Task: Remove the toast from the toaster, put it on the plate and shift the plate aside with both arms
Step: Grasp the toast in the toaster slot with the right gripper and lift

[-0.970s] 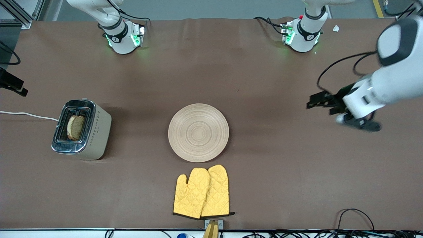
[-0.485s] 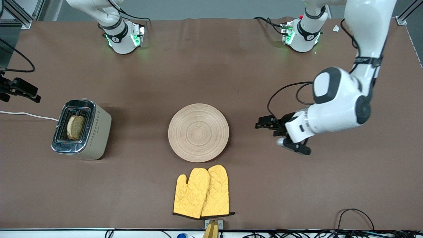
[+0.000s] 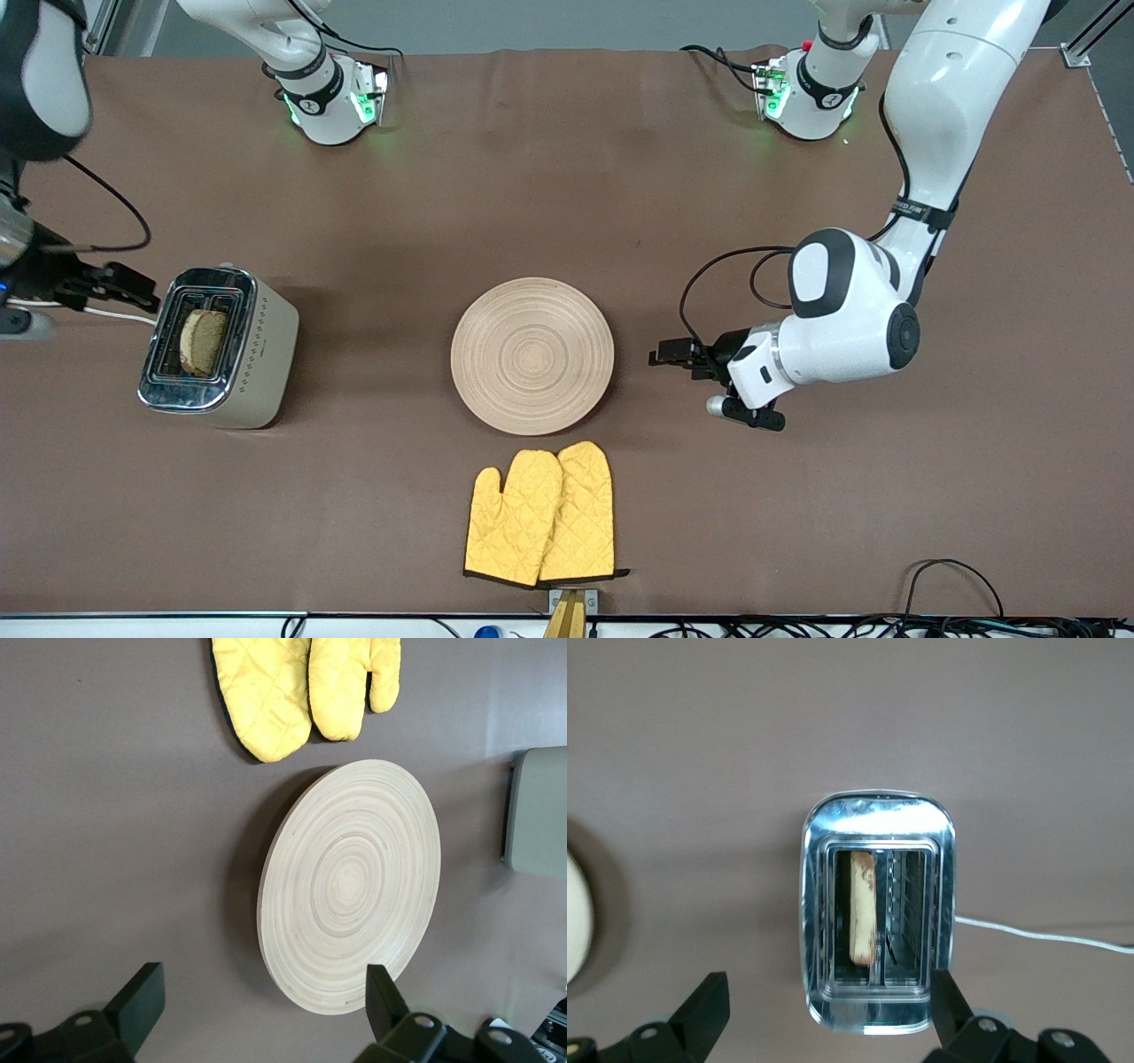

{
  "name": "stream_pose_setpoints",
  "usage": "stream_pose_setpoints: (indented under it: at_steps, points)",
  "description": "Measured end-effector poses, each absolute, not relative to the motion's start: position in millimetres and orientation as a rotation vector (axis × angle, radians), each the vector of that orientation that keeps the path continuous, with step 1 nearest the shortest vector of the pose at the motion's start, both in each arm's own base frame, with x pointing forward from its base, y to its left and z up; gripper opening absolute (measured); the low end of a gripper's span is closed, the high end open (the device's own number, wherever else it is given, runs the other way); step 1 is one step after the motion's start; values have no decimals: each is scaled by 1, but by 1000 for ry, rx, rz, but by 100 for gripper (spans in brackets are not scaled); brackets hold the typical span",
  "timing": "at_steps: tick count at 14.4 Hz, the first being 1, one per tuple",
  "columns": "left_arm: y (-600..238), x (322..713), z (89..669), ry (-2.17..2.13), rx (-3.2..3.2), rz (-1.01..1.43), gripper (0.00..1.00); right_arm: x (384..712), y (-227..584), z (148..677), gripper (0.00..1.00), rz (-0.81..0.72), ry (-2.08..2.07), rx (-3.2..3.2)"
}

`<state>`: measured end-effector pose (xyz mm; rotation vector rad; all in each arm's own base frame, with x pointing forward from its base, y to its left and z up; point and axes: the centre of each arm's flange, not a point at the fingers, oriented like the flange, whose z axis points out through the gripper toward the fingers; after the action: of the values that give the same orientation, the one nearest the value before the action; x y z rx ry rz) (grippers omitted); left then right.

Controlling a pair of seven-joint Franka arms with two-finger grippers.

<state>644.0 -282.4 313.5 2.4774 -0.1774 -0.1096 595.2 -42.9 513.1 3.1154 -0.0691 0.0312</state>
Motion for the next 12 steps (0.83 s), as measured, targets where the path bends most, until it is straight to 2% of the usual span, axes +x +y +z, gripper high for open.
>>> stream_pose_setpoints:
  at_steps: [3,8,9,11,12]
  points:
    - [-279,646,310,-151,2463,-111,100,593,-48,450,100,14,-81,3112]
    - [-267,652,311,-124,2459,-100,100,599,-57,399,99,-36,-103,3100]
    - [-265,654,311,-119,2458,-98,100,600,-57,393,92,-47,-103,3098]
    - [-263,656,315,-93,2435,-93,100,601,-57,386,71,-65,-103,3097]
    - [-263,657,318,-83,2424,-90,100,601,-57,384,71,-68,-102,3097]
